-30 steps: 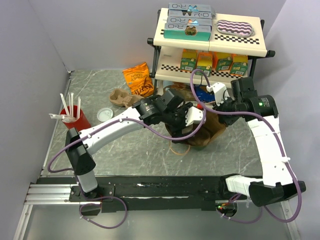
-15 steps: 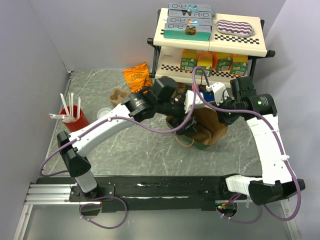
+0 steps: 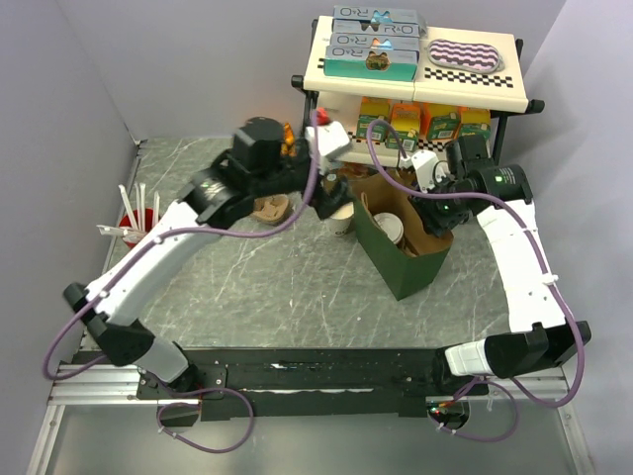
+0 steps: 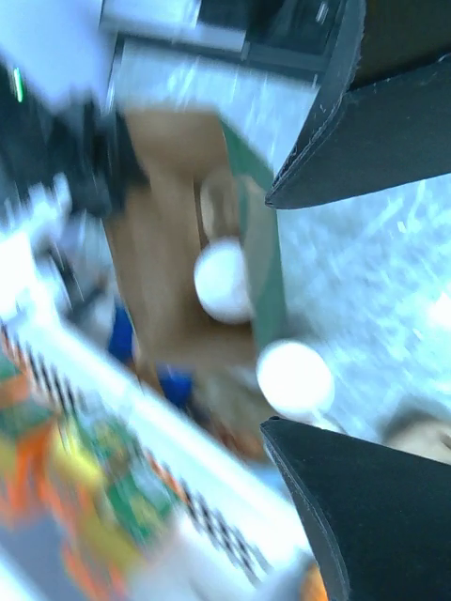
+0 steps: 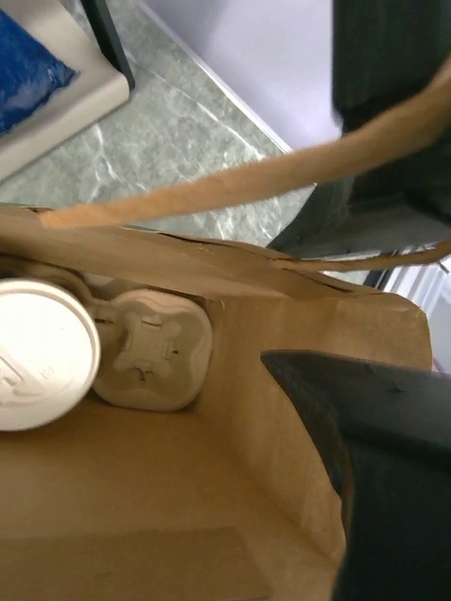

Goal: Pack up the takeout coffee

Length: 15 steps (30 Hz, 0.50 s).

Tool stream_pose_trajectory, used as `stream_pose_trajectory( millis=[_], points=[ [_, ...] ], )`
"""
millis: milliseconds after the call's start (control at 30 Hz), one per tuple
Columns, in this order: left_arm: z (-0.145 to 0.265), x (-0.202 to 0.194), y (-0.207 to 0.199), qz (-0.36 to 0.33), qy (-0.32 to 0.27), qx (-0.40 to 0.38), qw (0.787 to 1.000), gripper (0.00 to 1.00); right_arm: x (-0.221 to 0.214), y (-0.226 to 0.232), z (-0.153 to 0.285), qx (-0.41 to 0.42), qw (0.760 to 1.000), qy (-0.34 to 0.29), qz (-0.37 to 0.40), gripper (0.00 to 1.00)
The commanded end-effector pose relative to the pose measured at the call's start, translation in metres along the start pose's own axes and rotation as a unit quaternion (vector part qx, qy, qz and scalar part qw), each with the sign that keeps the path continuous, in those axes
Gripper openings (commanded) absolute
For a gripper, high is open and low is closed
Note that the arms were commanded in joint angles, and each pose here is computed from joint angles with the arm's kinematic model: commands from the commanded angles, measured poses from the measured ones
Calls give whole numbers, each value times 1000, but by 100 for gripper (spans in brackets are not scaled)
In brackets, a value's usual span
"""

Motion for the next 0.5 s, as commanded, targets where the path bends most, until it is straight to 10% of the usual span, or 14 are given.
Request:
stream_pose_trajectory(
  millis=[0,267,467],
  points=[
    [54,9,57,-10,3,153,988,100,15,-13,20,-39,998,-40,4,57],
    [135,-27,130,38,105,300,947,99,26,-21,37,-72,995,-75,-8,100],
    [210,-67,152,71,180,393,899,99,50,-28,84,-111,982,-149,-17,100]
  ],
)
Point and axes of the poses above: each gripper's point midway between its finger pads, its own z axis back along the fingers, its own y axis along the line the jaws close on, x = y × z, the point moved 3 cm from there along z, back along the fingers, and after that the axes turned 5 degrees about -z, right-handed, at the moved point
